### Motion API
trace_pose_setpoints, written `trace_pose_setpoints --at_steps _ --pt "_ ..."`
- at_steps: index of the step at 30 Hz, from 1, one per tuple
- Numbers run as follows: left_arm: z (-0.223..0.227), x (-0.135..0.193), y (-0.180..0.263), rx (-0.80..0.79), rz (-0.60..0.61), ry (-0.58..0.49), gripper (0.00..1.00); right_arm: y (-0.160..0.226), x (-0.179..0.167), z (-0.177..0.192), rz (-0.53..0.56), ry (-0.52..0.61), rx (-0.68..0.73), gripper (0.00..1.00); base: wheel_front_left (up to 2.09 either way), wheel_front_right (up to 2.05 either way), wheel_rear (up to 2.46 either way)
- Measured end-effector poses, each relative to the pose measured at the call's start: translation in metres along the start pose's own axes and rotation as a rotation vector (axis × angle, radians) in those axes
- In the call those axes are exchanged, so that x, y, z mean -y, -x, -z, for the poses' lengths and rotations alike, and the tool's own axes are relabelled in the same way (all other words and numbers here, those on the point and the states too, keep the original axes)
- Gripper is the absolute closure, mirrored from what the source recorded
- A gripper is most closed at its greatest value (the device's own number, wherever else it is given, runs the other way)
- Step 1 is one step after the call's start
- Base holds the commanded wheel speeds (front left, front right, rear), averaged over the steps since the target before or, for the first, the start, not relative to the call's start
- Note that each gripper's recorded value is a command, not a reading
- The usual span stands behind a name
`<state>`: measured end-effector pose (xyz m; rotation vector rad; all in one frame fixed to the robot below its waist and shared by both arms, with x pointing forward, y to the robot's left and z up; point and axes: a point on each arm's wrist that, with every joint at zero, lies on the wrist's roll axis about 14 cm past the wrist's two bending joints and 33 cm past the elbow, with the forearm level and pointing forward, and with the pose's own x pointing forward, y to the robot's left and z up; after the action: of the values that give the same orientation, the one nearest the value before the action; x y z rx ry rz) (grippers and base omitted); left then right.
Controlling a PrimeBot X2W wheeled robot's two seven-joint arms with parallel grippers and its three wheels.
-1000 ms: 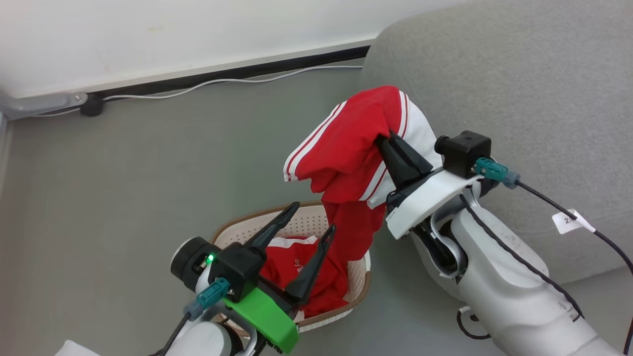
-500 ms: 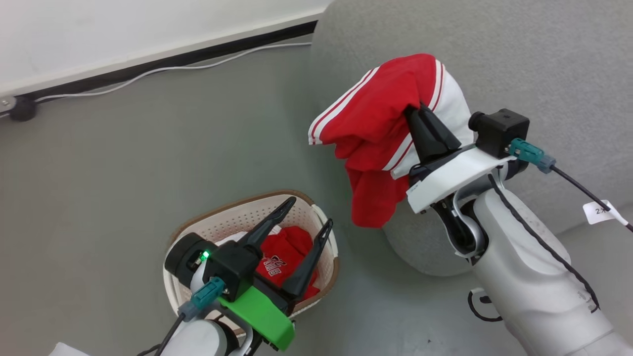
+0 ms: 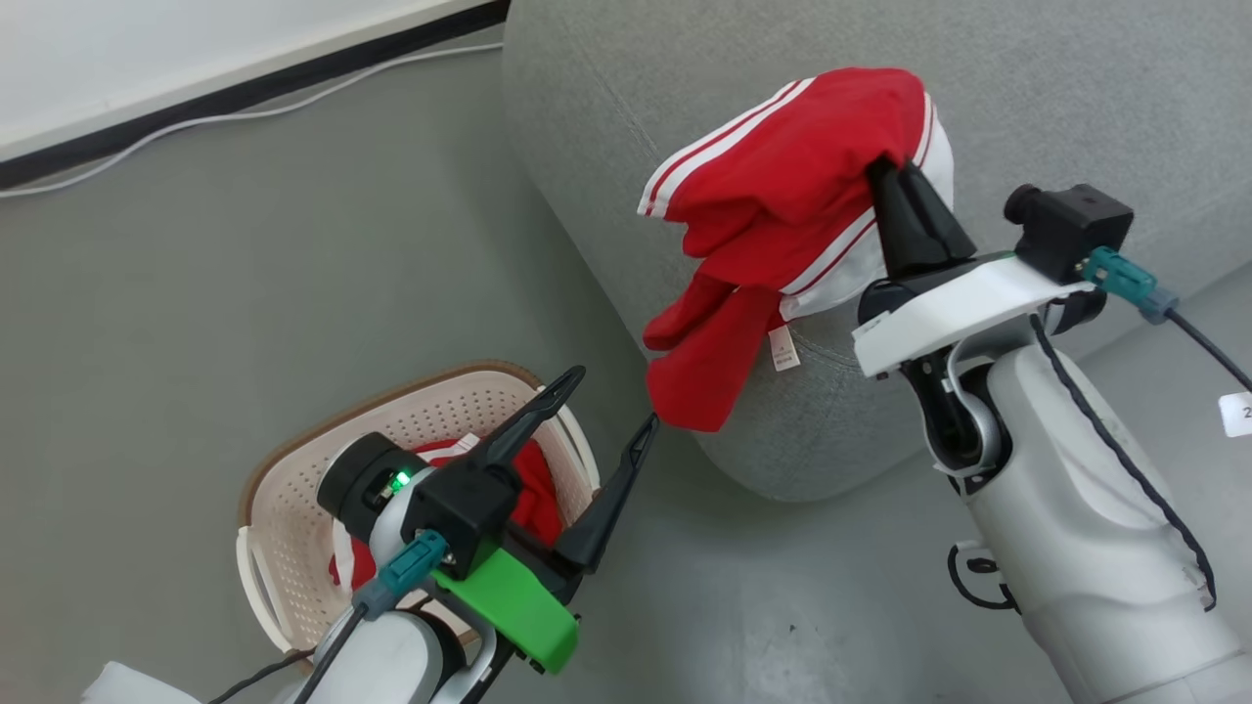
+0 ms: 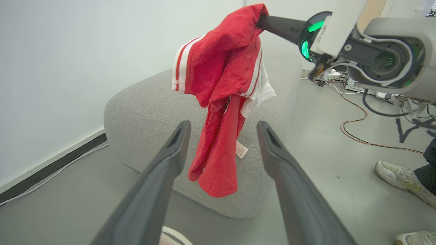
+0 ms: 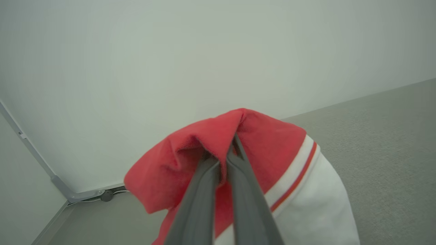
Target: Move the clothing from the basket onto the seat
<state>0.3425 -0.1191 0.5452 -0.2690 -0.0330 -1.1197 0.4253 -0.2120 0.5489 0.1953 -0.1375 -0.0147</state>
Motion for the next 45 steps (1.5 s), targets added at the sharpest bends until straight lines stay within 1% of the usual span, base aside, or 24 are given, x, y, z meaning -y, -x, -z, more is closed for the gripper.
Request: trace_pose_setpoints --at_steps 8,14,19,26,33,40,45 --pt "0.012 0.002 -0.012 -0.019 0.054 0.028 0.00 0.004 0.047 -0.007 0.141 0.018 0.021 1.00 0.00 0.00 0.00" --pt "0.014 0.003 -0.015 -0.026 0.067 0.033 0.00 -0.001 0.061 -0.012 0.171 0.032 0.030 1.00 0.00 0.00 0.00" --pt "0.016 0.003 -0.014 -0.031 0.074 0.041 0.00 -0.020 0.070 -0.029 0.171 0.070 0.065 1.00 0.00 0.00 0.00" --pt "0.015 -0.005 -0.014 -0.022 0.061 0.048 0.00 -0.050 0.078 -0.042 0.165 0.113 0.087 1.00 0.00 0.00 0.00" --pt "0.017 -0.011 -0.010 -0.025 0.049 0.055 0.00 -0.085 0.088 -0.068 0.166 0.155 0.143 1.00 0.00 0.00 0.00" --pt "0.017 -0.025 -0.008 -0.015 0.018 0.063 0.00 -0.119 0.097 -0.093 0.175 0.192 0.202 1.00 0.00 0.00 0.00" --pt "0.022 -0.033 -0.007 -0.022 0.002 0.072 0.00 -0.135 0.102 -0.095 0.190 0.203 0.211 1.00 0.00 0.00 0.00"
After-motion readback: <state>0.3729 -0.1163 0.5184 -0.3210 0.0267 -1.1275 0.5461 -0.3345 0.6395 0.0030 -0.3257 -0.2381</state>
